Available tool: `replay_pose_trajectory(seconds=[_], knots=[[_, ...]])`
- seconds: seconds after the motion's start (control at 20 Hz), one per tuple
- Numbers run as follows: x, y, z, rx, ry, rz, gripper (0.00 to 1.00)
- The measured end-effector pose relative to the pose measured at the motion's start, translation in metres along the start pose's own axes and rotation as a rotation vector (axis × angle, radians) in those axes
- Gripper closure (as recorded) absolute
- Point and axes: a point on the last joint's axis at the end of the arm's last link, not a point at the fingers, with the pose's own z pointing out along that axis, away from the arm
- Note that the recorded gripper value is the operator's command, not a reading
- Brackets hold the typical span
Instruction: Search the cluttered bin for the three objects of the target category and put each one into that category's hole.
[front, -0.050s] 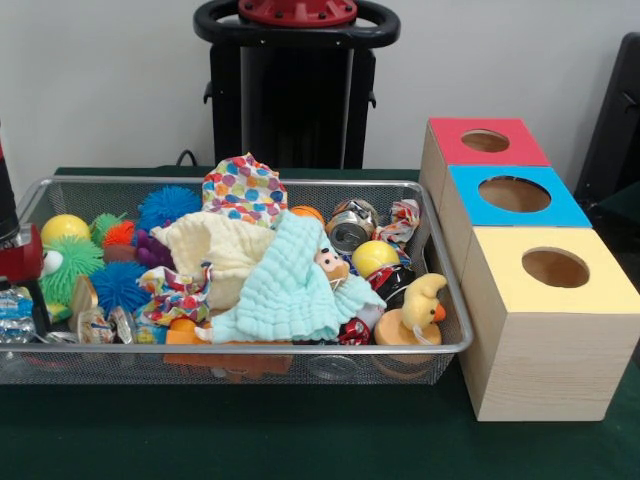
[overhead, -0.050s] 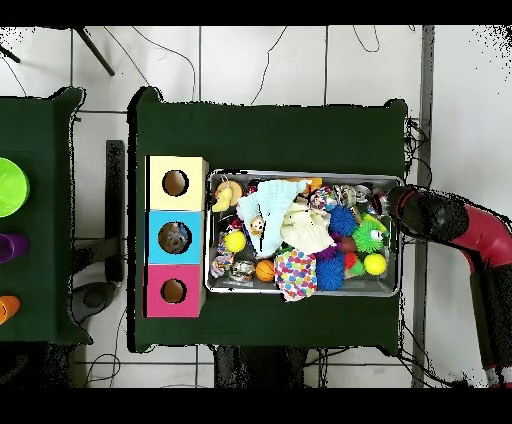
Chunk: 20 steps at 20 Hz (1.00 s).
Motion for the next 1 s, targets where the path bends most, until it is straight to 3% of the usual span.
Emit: replay_pose_trajectory(seconds=[1.0], knots=[[0.0075,0.0008,0.0016,-0.008,0.005,0.003,0.00]])
